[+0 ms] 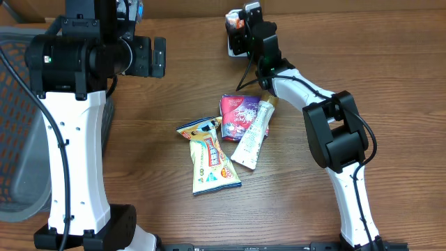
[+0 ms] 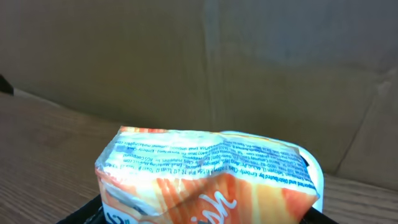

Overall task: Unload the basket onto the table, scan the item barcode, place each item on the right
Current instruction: 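Hold the orange pack's barcode in front of the white scanner, then carry the orange pack to the right table edge and release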

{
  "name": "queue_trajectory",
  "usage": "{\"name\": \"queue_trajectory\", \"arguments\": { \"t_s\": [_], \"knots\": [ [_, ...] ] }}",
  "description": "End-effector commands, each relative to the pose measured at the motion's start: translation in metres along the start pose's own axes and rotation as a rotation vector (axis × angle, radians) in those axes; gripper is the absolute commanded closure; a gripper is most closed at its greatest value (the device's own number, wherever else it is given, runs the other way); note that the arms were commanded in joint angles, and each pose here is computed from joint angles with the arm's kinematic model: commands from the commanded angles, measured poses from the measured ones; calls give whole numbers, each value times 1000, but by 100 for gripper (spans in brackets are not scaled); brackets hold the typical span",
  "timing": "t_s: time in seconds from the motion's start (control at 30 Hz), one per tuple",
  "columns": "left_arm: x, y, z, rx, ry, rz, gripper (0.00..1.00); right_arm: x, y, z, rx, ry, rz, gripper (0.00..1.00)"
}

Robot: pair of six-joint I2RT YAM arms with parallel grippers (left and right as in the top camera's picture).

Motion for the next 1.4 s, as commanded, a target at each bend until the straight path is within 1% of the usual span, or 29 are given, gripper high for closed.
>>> {"name": "queue_trajectory", "arguments": {
  "t_s": [0.0,0.07,0.4,0.5,0.57,0.63,0.77,0.87,0.9,0.93,0.97,1.07,1.13,1.2,1.27,1.3,1.37],
  "knots": [
    [-2,1,2,-7,-1,11,0,-10,-6,2,10,-30,-61,39],
    [-2,1,2,-7,-1,11,0,-11,-7,2,19,-35,-82,41],
    [-2,1,2,-7,-1,11,0,-7,-10,2,28,-13,-94,41],
    [-2,1,2,-7,0,11,0,-17,-11,-2,42,-11,-101,40],
    [-2,1,2,-7,-1,11,0,-32,-10,-10,42,-3,-101,39],
    [-2,1,2,-7,-1,11,0,-55,-10,-23,59,0,-101,39],
    [-2,1,2,-7,-1,11,0,-108,-23,-65,193,21,-101,40],
    [-2,1,2,-7,-1,11,0,-142,-36,-111,314,89,-106,37],
    [-2,1,2,-7,-1,11,0,-149,-43,-129,361,126,-108,37],
    [-2,1,2,-7,-1,11,0,-153,-53,-154,437,186,-71,38],
    [-2,1,2,-7,-1,11,0,-154,-58,-167,472,220,-48,38],
    [-2,1,2,-7,-1,10,0,-135,-92,-231,653,437,68,41],
    [-2,1,2,-7,-1,11,0,-112,-121,-268,762,596,152,41],
    [-2,1,2,-7,-1,11,0,-86,-155,-300,896,726,282,40],
    [-2,1,2,-7,-1,11,0,-54,-194,-329,1017,822,422,39],
    [-2,1,2,-7,-1,11,0,-39,-212,-342,1055,860,467,36],
    [-2,1,2,-7,-1,11,0,-9,-246,-368,1128,909,573,35]
  ]
}}
Point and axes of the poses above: each gripper's point midway between its finger pads, its own z axis out along the fingers, its own y axis along the line the jaws close on, x = y × z, the point moved 6 cm from there along -z, back along the fingers, and after that the axes turned 3 degrees about -z, right-handed, at the moved point
